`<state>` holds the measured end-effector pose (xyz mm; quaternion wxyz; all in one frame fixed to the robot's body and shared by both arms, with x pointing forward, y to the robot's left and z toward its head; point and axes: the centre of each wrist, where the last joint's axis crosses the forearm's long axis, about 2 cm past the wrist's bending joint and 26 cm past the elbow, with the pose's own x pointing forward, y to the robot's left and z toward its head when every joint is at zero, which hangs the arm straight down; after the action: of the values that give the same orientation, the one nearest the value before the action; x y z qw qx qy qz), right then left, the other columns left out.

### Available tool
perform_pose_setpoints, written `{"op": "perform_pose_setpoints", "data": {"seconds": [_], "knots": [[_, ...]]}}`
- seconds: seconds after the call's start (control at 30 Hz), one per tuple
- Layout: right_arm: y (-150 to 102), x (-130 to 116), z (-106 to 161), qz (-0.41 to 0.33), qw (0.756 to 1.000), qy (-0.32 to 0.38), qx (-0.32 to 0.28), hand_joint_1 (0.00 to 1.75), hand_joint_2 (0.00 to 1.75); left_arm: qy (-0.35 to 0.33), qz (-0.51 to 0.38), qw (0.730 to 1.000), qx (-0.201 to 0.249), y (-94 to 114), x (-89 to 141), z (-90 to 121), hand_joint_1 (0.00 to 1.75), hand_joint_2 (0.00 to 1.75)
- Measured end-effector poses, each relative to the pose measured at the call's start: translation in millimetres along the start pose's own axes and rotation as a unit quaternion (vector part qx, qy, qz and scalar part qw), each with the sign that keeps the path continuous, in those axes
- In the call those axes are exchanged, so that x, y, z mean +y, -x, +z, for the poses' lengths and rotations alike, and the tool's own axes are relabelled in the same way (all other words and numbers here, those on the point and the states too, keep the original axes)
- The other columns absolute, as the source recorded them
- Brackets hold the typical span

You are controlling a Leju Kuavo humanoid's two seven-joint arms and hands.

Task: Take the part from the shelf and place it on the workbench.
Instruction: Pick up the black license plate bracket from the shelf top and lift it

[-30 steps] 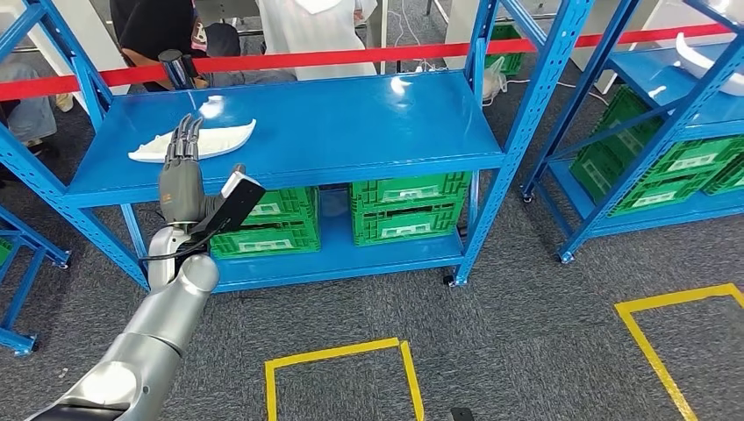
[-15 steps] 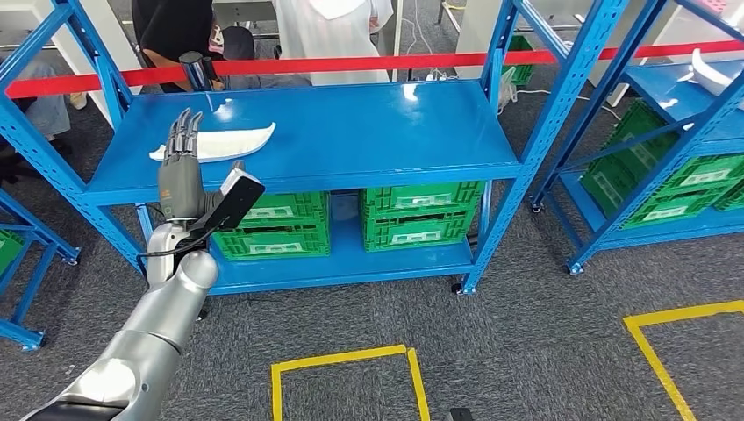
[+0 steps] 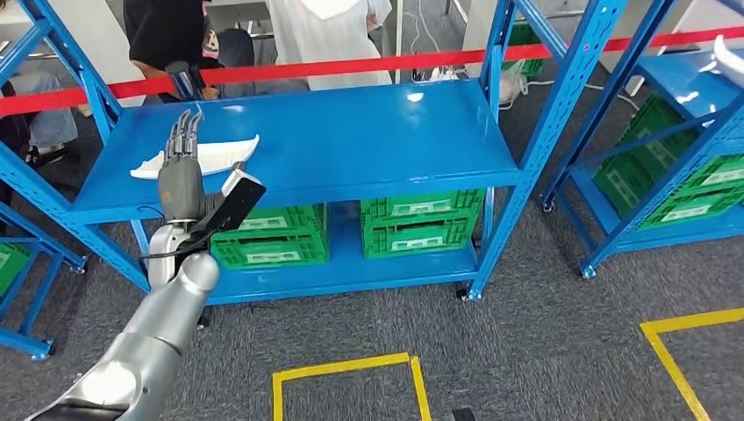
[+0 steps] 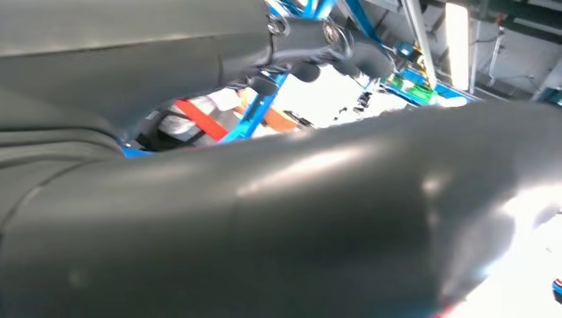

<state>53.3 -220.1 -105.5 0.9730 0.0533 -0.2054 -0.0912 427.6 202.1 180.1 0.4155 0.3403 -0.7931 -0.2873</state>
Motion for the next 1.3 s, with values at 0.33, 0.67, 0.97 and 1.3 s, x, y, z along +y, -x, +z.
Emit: {"op": "perform_pose_setpoints", "data": {"seconds": [0.33, 0.67, 0.97, 1.3], "knots": [[0.7, -1.4, 0.2, 0.006, 1.0, -0.001, 0.01, 0.0, 0.0, 0.009, -0.005, 1.0, 0.007, 5.3, -4.3, 11.6, 0.0, 0.0], [2.3, -1.8, 0.7, 0.004, 1.0, -0.005, 0.001, 0.0, 0.0, 0.009, -0.006, 1.0, 0.002, 1.0, -7.1, 11.8, 0.0, 0.0], [0.0, -7.2, -0.1, 0.009, 1.0, 0.001, -0.01, 0.0, 0.0, 0.003, 0.005, 1.0, -0.002, -3.2, -8.0, 9.5, 0.0, 0.0], [-0.4, -12.9, -0.1, 0.019, 1.0, 0.007, 0.003, 0.0, 0.0, 0.015, 0.008, 1.0, 0.008, 0.8, -17.2, 24.2, 0.0, 0.0]]}}
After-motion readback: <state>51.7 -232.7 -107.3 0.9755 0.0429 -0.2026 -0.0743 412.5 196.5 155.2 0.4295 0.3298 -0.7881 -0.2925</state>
